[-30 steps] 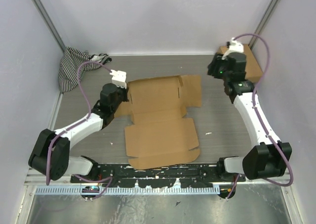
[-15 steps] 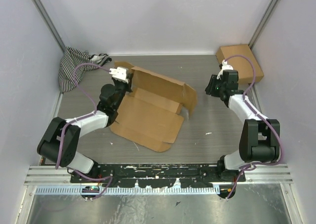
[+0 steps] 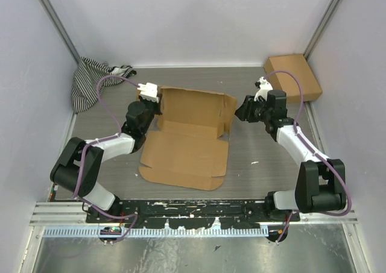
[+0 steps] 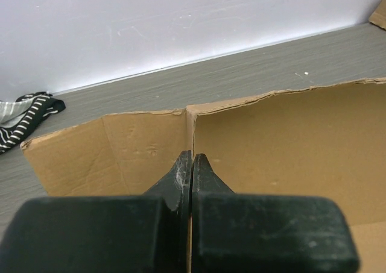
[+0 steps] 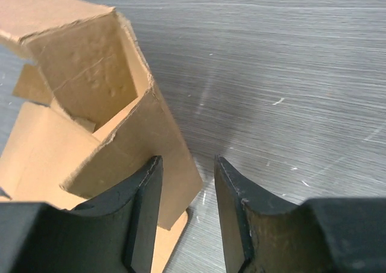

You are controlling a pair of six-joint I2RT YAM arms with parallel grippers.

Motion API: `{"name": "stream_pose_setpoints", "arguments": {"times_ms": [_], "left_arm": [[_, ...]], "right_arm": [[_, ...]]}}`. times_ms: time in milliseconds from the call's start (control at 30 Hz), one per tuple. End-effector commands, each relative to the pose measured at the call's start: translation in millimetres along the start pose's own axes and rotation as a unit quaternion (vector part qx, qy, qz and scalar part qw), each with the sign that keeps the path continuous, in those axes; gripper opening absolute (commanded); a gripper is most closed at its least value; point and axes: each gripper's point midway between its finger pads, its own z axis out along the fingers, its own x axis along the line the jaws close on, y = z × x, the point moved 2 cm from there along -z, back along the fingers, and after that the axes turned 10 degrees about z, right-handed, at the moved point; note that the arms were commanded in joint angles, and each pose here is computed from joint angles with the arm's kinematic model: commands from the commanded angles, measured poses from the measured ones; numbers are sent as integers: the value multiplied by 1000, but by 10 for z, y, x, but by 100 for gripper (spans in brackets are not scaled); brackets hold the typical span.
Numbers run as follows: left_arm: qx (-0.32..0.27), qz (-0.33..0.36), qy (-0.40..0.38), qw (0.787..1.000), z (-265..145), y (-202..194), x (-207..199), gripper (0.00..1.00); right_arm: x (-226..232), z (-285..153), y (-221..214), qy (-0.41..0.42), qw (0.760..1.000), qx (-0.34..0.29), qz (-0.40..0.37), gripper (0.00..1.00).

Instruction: Fold the paper box

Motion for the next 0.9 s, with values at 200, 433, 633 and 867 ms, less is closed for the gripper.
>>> {"name": "stream_pose_setpoints", "arguments": {"times_ms": [200,433,633,867], "left_arm": [[-48,-12,-1,999,16,148,-1,0],[-75,-10,-5,997,-108,7,-33,0],[-103,2,-15,995,-189,-192,-101,0],[-104,-3,-34,994,-201,-193,-169,0]], "right_arm": [[303,160,10,96,995,23,-34,46],[456,140,-18,129,990,26,-56,47],[569,138,-62,141,987,32,-76,48],[614,185,-116,145,985,42,-84,48]]}}
